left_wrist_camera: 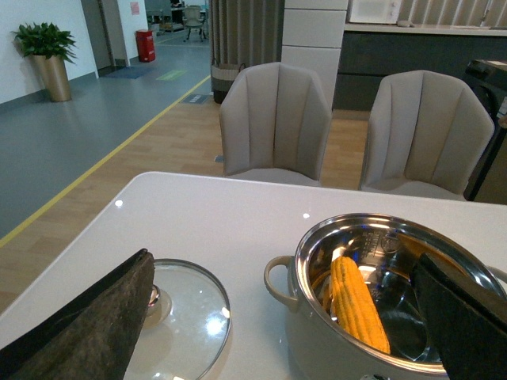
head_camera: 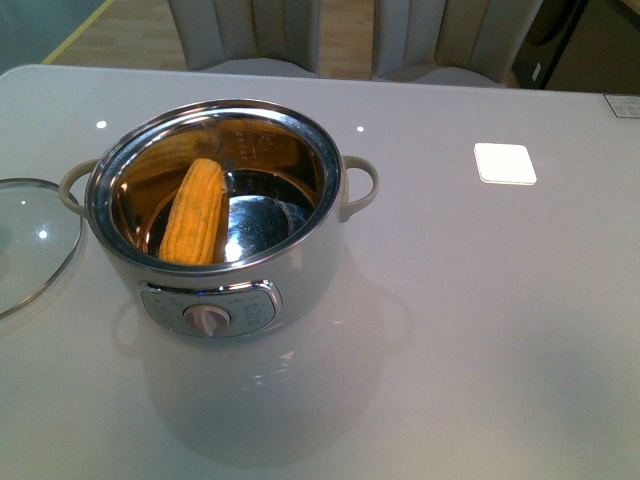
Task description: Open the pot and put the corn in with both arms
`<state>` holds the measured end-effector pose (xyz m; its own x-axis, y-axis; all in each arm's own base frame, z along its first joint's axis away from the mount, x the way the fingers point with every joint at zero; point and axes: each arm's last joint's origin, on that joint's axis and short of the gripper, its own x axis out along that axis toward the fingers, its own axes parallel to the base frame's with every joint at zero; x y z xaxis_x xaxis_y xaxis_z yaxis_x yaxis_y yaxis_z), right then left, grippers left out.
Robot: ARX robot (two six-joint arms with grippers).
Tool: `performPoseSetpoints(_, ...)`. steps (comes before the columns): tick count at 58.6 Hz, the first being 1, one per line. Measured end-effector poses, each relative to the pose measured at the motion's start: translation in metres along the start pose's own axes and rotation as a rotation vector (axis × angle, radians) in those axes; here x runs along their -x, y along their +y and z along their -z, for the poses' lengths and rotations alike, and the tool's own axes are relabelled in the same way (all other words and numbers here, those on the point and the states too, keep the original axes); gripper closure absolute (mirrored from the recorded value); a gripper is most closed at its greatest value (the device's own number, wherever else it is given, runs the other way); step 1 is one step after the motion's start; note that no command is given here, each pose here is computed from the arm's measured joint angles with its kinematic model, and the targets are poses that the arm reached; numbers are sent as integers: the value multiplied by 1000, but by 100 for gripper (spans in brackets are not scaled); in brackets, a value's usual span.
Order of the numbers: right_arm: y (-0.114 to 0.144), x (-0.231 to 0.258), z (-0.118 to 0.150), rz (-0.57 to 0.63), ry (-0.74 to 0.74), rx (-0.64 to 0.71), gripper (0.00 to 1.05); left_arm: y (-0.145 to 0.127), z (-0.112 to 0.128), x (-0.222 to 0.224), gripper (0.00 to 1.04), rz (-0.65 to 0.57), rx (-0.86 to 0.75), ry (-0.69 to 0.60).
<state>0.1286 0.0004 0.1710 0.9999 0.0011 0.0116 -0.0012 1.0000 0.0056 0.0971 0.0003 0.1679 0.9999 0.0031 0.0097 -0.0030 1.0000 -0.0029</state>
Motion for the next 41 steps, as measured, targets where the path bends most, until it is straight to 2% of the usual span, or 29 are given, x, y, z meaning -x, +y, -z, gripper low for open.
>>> performPoseSetpoints(41,0,18,-2,0,-6,0,103,0,0,0,7,0,0,0)
